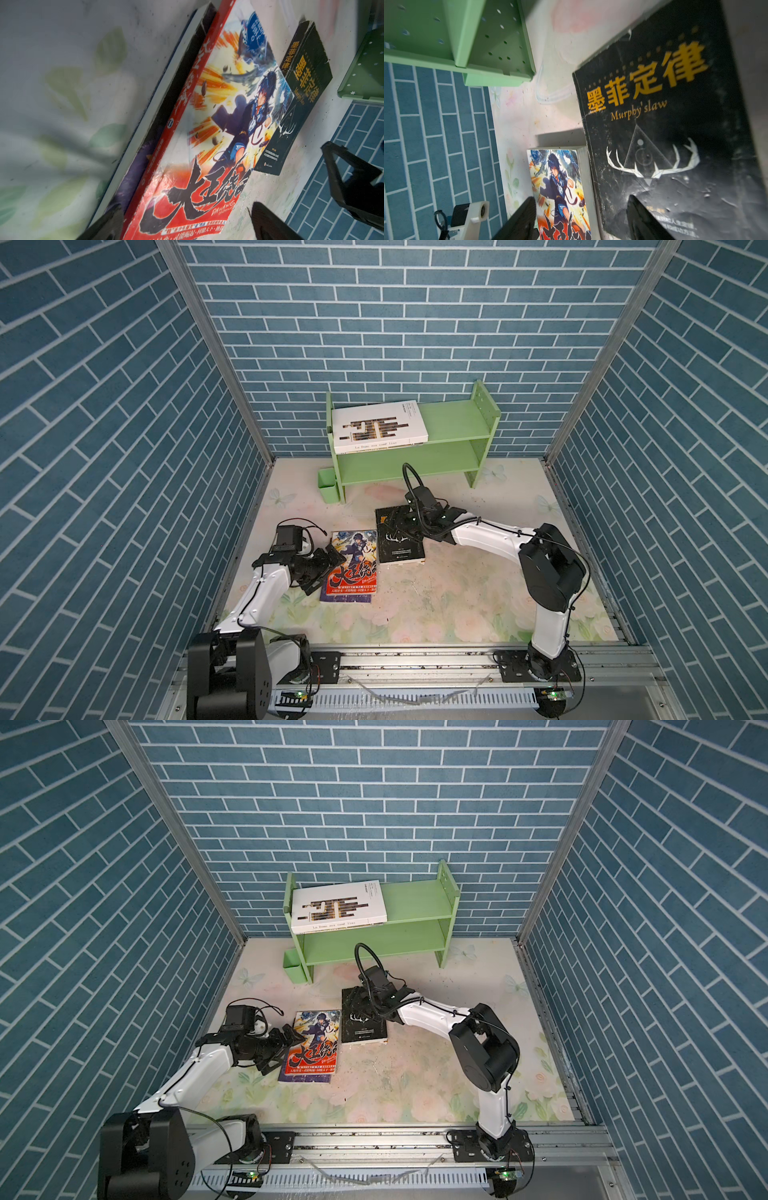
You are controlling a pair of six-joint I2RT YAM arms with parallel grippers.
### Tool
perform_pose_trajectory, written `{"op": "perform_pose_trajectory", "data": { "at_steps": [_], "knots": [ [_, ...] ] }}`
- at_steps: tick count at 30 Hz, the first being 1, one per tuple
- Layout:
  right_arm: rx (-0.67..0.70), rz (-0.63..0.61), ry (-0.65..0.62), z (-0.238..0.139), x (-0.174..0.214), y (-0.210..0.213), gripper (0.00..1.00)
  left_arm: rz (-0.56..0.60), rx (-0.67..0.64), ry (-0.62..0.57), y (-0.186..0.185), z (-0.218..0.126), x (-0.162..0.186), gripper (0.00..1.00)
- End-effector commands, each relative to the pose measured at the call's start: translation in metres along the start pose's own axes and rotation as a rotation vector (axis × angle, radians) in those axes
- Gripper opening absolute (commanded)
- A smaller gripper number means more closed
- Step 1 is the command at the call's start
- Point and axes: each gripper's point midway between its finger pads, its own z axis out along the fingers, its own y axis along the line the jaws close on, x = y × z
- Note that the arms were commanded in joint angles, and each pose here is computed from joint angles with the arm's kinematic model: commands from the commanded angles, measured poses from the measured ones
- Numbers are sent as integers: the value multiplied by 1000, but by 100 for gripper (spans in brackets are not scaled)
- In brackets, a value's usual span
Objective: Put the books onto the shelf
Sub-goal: 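Lower both grippers to the anime-cover book on the table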
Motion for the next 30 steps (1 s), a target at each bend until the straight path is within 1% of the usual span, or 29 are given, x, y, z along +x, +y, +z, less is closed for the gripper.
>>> {"op": "perform_pose_trajectory", "data": {
  "at_steps": [1,5,12,15,18,19,22,23,24,25,27,28,30],
  "knots": [
    [-40,67,36,6,5,8,70,11,22,8,0,5,0,98],
    [-15,67,94,20,20,1,70,-10,65,22,-6,14,-3,98],
    [15,67,158,57,33,-11,68,-27,49,37,-1,22,-3,97],
    [18,67,176,69,35,-12,67,-27,10,32,6,24,-1,97],
    [40,70,193,74,37,-14,66,-22,-61,37,17,29,3,97],
    [63,76,210,84,41,-25,66,-19,-82,42,20,32,5,97],
    [70,86,239,89,47,-30,64,-12,-115,76,25,43,10,96],
    [71,87,245,90,48,-31,63,-3,-94,92,20,48,12,93],
    [68,89,249,91,48,-31,62,3,-52,105,11,52,12,88],
    [68,90,254,91,49,-31,61,6,0,111,2,55,12,85],
    [69,91,260,91,50,-31,60,17,157,117,-30,55,8,84],
    [68,91,262,91,50,-31,59,18,212,114,-42,52,6,84],
    [69,93,269,91,50,-32,57,43,331,81,-70,38,-2,85]
  ]
}}
